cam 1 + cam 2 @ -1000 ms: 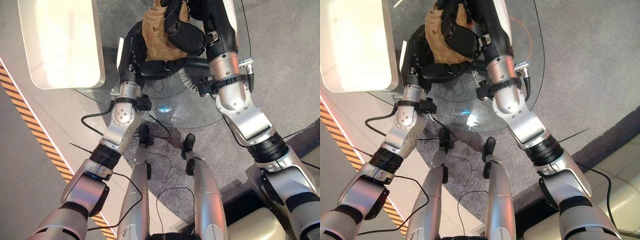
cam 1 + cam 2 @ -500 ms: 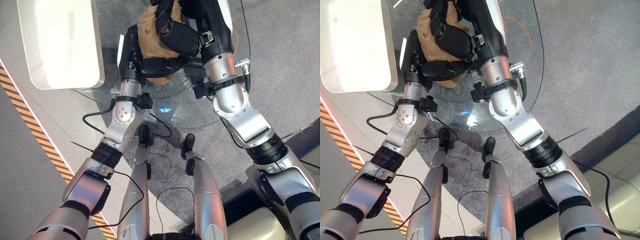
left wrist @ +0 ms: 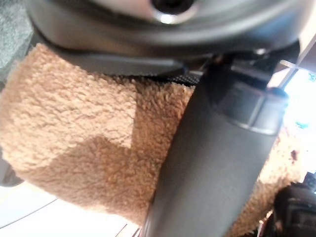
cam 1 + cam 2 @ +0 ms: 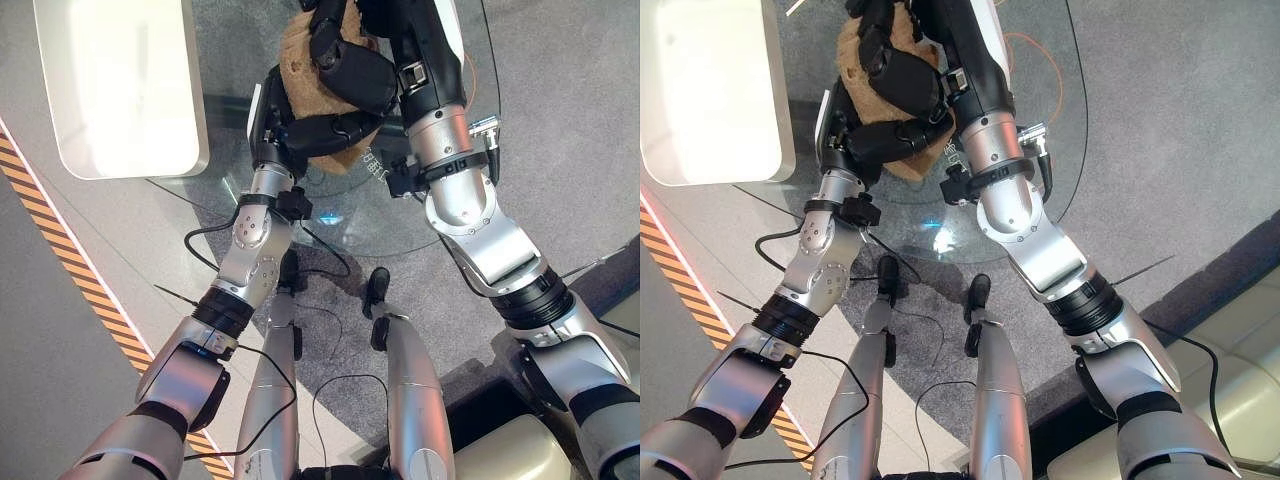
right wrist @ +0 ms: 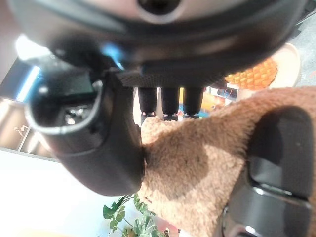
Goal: Wipe the table with a cloth and put it in the basket.
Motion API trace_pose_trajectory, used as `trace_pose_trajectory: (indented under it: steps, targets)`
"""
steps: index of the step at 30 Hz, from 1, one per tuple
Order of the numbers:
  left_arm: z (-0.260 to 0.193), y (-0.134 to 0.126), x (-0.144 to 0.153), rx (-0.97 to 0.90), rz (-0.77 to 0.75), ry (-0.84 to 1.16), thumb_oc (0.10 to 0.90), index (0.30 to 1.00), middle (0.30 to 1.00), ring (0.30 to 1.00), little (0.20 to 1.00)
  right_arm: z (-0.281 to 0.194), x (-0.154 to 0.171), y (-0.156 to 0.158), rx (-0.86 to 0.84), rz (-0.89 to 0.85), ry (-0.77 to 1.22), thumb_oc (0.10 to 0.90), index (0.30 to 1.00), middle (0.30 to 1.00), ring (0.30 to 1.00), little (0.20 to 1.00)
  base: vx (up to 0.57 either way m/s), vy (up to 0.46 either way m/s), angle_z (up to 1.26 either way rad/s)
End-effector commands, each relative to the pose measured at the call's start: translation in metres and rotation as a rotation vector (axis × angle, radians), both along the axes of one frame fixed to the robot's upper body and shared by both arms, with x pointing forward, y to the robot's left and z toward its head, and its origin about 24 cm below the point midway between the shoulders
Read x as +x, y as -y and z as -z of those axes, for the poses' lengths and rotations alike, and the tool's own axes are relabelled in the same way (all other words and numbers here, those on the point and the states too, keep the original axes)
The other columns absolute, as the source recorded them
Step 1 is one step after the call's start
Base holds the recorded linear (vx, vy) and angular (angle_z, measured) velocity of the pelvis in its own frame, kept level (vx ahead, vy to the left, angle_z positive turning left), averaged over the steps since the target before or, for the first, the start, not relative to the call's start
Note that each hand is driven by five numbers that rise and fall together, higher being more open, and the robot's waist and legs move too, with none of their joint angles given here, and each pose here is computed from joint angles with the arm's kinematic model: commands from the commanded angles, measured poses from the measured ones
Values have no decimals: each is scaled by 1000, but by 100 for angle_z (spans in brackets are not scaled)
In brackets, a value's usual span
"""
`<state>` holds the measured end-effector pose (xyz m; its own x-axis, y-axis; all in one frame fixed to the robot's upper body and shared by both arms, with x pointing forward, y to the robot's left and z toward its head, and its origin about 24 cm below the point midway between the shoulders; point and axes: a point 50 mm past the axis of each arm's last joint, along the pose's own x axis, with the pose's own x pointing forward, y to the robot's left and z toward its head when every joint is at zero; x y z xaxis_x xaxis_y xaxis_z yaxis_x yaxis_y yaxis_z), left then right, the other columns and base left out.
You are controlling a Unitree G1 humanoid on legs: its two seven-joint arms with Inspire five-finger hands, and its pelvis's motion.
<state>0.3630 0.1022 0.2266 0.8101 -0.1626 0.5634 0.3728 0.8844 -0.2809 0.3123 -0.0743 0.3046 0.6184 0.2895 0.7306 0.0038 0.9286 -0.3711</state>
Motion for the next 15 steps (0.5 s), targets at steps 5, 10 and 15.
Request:
trace_pose_trajectory:
  steps: [5, 10, 15]
  targets:
    - [-55, 31, -25, -44, 153, 294, 100, 300, 300, 300, 200, -93, -89, -23, 129, -302, 523, 100, 300, 300, 300, 200, 0, 0, 0]
    - [-57, 31, -25, -32, 144, 304, 100, 300, 300, 300, 200, -94, -89, -23, 130, -300, 525, 100, 300, 300, 300, 200, 0, 0, 0]
    - [-57, 31, -25, -35, 141, 304, 100, 300, 300, 300, 200, -93, -87, -22, 144, -294, 518, 100, 300, 300, 300, 200, 0, 0, 0]
